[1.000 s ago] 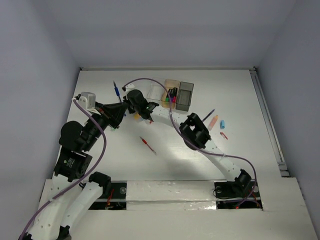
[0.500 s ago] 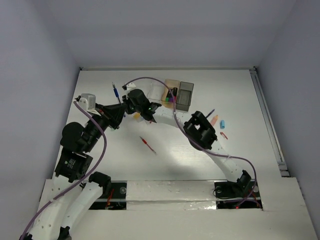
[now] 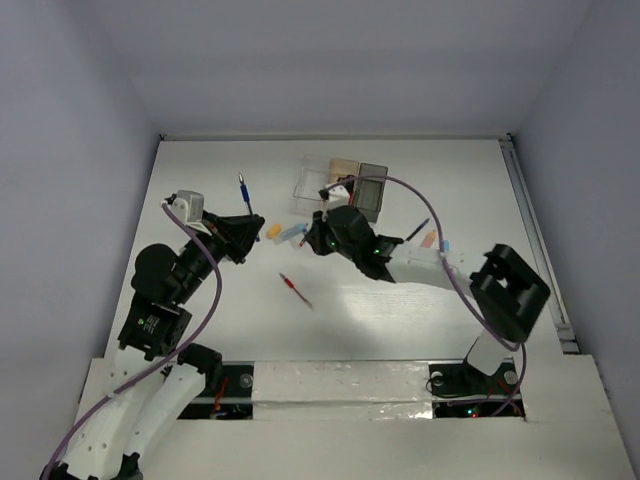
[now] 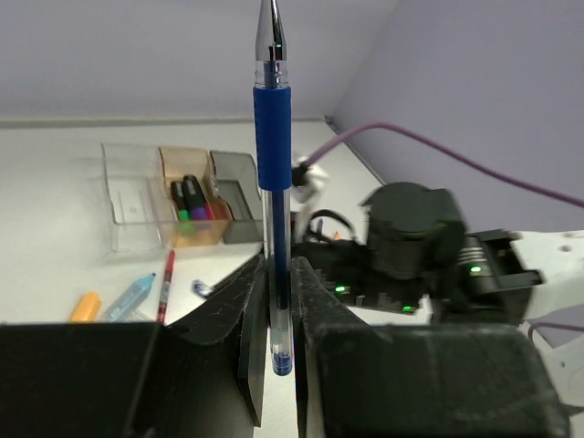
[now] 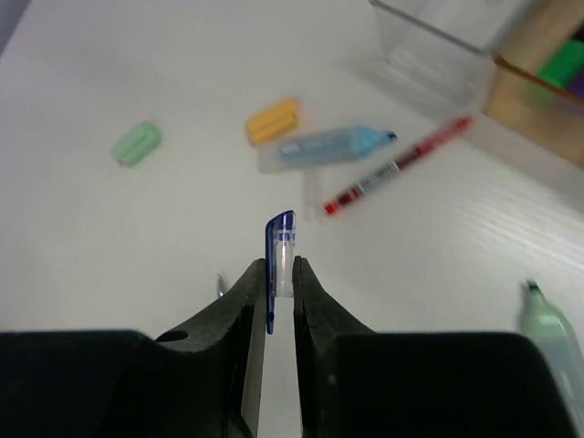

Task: Sort the stationery into containers
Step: Close the pen cap on the pen.

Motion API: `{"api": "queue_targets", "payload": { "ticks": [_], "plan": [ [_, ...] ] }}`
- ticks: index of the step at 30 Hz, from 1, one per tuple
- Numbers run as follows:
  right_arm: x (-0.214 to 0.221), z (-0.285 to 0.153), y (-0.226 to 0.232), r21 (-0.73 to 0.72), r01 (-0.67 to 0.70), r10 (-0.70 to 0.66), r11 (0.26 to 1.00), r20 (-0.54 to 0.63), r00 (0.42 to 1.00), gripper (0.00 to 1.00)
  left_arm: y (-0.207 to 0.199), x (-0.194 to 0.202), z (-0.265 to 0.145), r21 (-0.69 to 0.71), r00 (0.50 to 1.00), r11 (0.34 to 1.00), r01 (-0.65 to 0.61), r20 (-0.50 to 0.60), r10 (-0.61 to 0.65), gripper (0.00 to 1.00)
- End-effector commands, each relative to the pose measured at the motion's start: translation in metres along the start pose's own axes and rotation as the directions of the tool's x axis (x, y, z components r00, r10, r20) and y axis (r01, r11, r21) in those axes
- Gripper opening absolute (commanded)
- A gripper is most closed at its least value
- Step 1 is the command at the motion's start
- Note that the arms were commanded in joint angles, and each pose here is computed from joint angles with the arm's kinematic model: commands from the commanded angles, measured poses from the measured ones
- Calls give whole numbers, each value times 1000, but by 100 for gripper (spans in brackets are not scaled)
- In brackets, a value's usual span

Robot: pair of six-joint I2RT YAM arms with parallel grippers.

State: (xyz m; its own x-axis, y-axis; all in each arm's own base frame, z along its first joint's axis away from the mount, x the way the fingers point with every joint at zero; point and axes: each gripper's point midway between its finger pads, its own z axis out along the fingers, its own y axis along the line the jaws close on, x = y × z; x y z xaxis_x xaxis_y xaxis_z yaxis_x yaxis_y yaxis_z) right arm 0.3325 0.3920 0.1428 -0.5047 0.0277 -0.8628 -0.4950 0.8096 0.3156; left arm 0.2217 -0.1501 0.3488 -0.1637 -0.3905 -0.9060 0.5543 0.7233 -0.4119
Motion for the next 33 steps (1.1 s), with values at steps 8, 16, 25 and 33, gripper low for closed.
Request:
{"api": "queue_targets", "payload": {
  "ticks": [8,16,25,33],
  "plan": [
    [74,-51,-64,240,-95,119,966,-85,989,7,-7,40,12,111,993,993,44,-117,-30,0],
    [110,-44,-71,331,-79,128,940,-127,984,18,7,60,7,69,986,998,9,-168,3,0],
    [121,-42,-69,347,-53,122,936,-182,976,37,7,53,3,58,990,998,-12,-142,20,0],
    [111,-48,-62,333,58,41,941,-283,958,46,5,50,1,66,991,998,-15,-131,24,0]
  ]
}}
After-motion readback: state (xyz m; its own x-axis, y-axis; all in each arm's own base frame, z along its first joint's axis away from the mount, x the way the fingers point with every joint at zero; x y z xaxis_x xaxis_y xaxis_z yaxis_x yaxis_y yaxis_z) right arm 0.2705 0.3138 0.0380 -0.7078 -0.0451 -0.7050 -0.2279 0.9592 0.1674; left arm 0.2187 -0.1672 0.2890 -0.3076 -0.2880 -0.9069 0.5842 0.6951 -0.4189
